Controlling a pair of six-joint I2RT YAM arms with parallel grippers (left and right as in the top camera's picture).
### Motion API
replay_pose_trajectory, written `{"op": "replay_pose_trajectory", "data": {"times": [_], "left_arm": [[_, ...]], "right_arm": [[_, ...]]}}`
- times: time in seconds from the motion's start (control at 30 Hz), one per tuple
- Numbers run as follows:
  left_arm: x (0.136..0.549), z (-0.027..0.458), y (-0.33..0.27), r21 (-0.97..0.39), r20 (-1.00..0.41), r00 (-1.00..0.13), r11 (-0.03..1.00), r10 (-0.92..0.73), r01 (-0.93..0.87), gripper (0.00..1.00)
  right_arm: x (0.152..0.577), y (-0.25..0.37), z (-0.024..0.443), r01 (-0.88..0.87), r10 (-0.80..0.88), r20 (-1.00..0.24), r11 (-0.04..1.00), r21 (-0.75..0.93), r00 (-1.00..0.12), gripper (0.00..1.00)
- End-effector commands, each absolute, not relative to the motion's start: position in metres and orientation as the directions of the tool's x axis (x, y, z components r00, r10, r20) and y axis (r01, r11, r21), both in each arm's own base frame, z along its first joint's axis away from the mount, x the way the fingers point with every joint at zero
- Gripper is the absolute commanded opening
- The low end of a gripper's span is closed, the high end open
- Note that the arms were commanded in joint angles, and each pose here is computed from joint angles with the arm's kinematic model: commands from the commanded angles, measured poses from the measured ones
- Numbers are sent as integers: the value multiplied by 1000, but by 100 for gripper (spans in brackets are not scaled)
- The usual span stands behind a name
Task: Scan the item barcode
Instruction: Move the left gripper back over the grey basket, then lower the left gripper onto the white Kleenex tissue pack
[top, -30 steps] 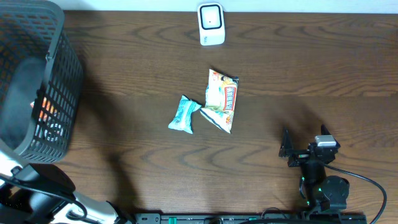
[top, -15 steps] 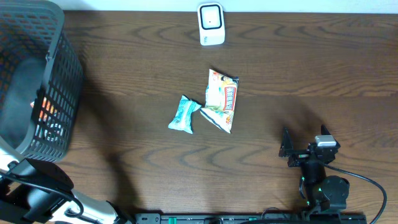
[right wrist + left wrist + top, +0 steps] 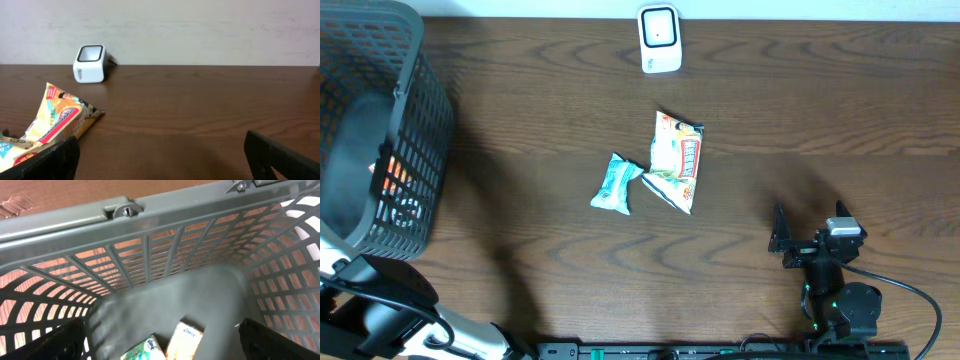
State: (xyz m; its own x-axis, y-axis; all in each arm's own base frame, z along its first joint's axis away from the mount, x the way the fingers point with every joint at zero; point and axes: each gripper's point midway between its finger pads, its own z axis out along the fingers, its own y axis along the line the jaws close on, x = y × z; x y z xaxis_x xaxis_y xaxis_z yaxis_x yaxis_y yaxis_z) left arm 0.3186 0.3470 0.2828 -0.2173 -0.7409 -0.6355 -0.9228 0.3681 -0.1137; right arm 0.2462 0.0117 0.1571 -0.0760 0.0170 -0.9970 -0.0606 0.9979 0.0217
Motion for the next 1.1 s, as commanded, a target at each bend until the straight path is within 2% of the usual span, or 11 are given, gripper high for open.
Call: {"op": "replay_pose_trajectory", "data": {"times": [0.0,0.27,0.53,0.83,1.07], "left_arm": [[316,262,351,-67,-601,-255,366,-758,-928,96],[314,226,345,-27,-500,-308,370,-810,-929,96],[330,199,312,-137,-345,-367,434,-864,-891,96],[306,174,295,20,-213,-625,636,-751,-771,96],[293,136,280,40,-68,-702,701,-709,-712,95]], "right_arm": [[246,9,157,-48,29,-997,998,32,-75,99],[246,9,157,-48,29,-997,998,32,-75,99],[246,9,157,-48,29,-997,998,32,-75,99],[246,9,157,-48,29,-997,998,32,-75,99],[246,9,157,-48,29,-997,998,32,-75,99]]}}
